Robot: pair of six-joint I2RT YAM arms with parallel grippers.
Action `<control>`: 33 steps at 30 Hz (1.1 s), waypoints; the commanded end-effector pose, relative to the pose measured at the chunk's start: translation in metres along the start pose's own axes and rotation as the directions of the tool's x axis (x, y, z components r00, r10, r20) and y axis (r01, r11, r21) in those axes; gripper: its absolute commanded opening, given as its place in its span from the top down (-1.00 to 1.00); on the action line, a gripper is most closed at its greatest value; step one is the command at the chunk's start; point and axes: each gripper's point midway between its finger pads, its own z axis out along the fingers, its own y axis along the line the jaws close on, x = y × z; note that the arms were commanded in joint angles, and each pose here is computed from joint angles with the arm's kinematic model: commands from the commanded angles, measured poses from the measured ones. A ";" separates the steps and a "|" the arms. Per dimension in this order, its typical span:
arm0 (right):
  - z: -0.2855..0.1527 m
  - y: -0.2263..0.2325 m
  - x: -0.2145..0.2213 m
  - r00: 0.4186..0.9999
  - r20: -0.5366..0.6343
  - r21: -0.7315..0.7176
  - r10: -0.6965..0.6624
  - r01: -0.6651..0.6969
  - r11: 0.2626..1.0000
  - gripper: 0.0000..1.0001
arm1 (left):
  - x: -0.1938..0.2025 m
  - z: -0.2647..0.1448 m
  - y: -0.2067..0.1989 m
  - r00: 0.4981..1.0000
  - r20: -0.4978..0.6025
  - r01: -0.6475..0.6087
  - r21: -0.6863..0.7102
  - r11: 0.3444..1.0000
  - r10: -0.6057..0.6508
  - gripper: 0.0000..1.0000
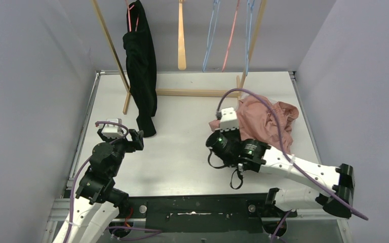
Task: Remove the shorts from the hanger
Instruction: Place the shorts in the basket.
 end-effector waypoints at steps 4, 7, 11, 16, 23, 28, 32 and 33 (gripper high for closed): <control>0.001 -0.102 -0.026 0.938 0.147 0.258 0.315 -0.344 0.903 1.00 | -0.023 -0.003 -0.005 0.997 0.073 0.015 0.021 1.000 -0.016 -0.60; 0.005 -0.133 -0.020 0.911 0.159 0.351 0.380 -0.411 0.841 1.00 | -0.022 -0.002 -0.006 0.998 0.068 0.013 0.021 1.000 -0.015 -0.61; 0.025 -0.145 -0.002 0.896 0.104 0.374 0.431 -0.437 0.818 0.97 | -0.022 -0.002 -0.005 0.998 0.066 0.011 0.018 1.000 -0.012 -0.61; 0.066 -0.129 0.065 0.834 -0.082 0.361 0.545 -0.485 0.796 0.94 | -0.021 -0.001 -0.005 0.998 0.066 0.011 0.017 1.000 -0.012 -0.61; 0.094 -0.081 0.148 0.700 -0.350 0.314 0.623 -0.539 0.782 0.90 | -0.021 0.000 -0.006 0.998 0.061 0.009 0.020 1.000 -0.010 -0.61; 0.092 -0.059 0.188 0.661 -0.452 0.339 0.599 -0.494 0.801 0.89 | -0.020 0.000 -0.004 0.998 0.061 0.008 0.014 1.000 -0.009 -0.61; 0.087 -0.054 0.170 0.698 -0.437 0.299 0.568 -0.483 0.823 0.81 | -0.020 0.000 -0.005 0.998 0.060 0.008 0.018 1.000 -0.009 -0.61; 0.085 -0.055 0.157 0.717 -0.420 0.278 0.556 -0.481 0.831 0.76 | -0.020 0.000 -0.005 0.998 0.060 0.008 0.018 1.000 -0.009 -0.61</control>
